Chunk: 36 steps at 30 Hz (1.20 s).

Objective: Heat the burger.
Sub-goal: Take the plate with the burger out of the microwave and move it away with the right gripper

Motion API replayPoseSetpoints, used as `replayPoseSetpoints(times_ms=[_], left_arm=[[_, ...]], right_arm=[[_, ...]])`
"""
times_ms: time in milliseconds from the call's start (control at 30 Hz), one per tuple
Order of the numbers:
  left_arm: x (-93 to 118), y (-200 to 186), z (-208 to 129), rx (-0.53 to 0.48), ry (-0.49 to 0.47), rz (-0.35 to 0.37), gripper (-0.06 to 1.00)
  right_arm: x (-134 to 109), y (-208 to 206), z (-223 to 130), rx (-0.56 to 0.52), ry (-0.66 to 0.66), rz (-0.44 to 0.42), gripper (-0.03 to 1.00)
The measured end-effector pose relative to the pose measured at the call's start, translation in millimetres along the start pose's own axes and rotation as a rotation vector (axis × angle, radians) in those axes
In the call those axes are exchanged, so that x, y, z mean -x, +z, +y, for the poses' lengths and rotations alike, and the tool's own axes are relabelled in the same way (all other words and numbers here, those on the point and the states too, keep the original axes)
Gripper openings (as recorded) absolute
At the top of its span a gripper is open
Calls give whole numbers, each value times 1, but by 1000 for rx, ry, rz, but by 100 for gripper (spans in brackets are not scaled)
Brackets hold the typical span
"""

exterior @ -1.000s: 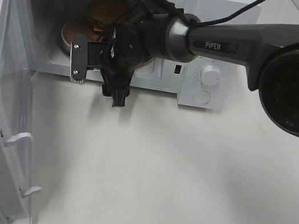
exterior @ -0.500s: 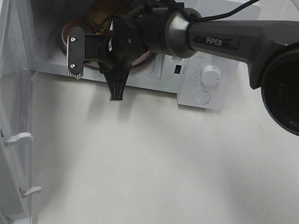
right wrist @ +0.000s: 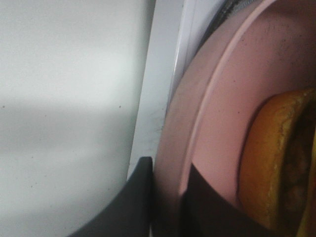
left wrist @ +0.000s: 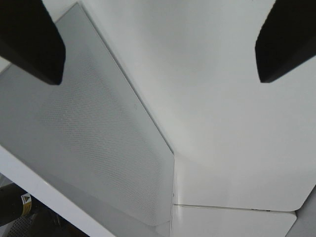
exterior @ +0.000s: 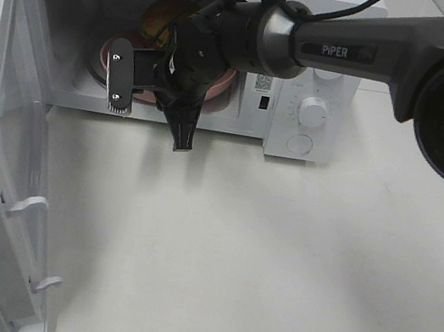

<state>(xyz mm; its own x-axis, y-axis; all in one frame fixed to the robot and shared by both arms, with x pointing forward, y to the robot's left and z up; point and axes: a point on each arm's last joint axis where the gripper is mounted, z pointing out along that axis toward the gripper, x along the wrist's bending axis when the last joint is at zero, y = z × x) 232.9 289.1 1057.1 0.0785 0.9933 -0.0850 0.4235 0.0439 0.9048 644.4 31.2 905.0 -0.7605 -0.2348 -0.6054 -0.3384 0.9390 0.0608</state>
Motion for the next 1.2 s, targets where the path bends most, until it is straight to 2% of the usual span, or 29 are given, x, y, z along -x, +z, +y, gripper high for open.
replayPoseSetpoints(times_ms=[600,1200], left_arm=[[0,0,0,0,1,2,99],[0,0,0,0,1,2,99]], right_arm=[[-21,-27,-8,21,-39,7,9],[-59,-71,-4,70,-115,24,9]])
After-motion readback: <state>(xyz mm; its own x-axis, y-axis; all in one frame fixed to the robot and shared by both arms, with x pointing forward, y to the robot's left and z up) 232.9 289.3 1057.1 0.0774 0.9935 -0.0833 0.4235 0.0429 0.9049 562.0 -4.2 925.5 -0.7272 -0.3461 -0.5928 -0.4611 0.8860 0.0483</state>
